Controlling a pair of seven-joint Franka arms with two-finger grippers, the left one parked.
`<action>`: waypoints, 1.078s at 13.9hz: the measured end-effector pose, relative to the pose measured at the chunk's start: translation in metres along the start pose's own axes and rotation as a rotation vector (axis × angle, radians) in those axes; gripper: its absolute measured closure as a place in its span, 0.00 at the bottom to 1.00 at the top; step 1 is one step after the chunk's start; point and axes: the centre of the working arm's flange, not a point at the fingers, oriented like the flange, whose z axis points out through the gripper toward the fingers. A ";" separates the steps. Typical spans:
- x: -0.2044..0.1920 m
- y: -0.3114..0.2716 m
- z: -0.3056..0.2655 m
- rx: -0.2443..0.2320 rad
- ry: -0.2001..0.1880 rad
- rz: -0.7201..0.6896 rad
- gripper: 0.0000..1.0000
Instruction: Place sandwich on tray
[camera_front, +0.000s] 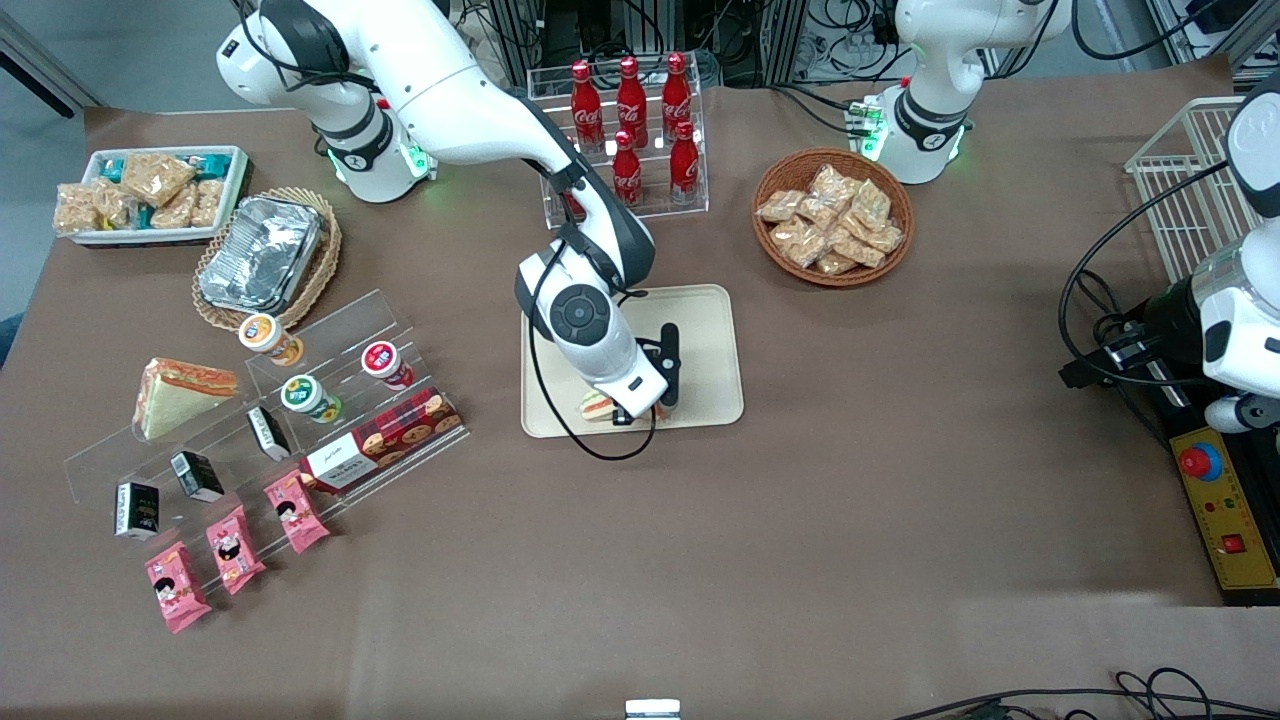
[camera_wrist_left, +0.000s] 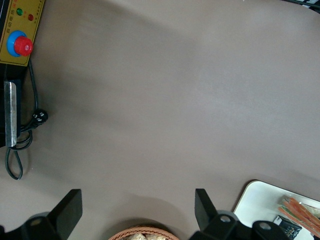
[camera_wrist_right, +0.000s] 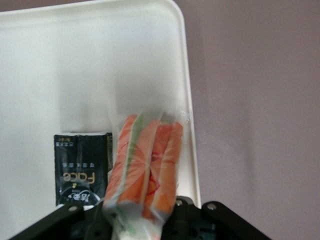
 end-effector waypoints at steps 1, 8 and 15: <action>0.000 -0.001 0.003 0.002 -0.003 -0.004 0.57; -0.002 0.002 0.003 -0.006 -0.002 -0.014 0.00; -0.058 0.042 -0.091 0.047 -0.008 0.276 0.00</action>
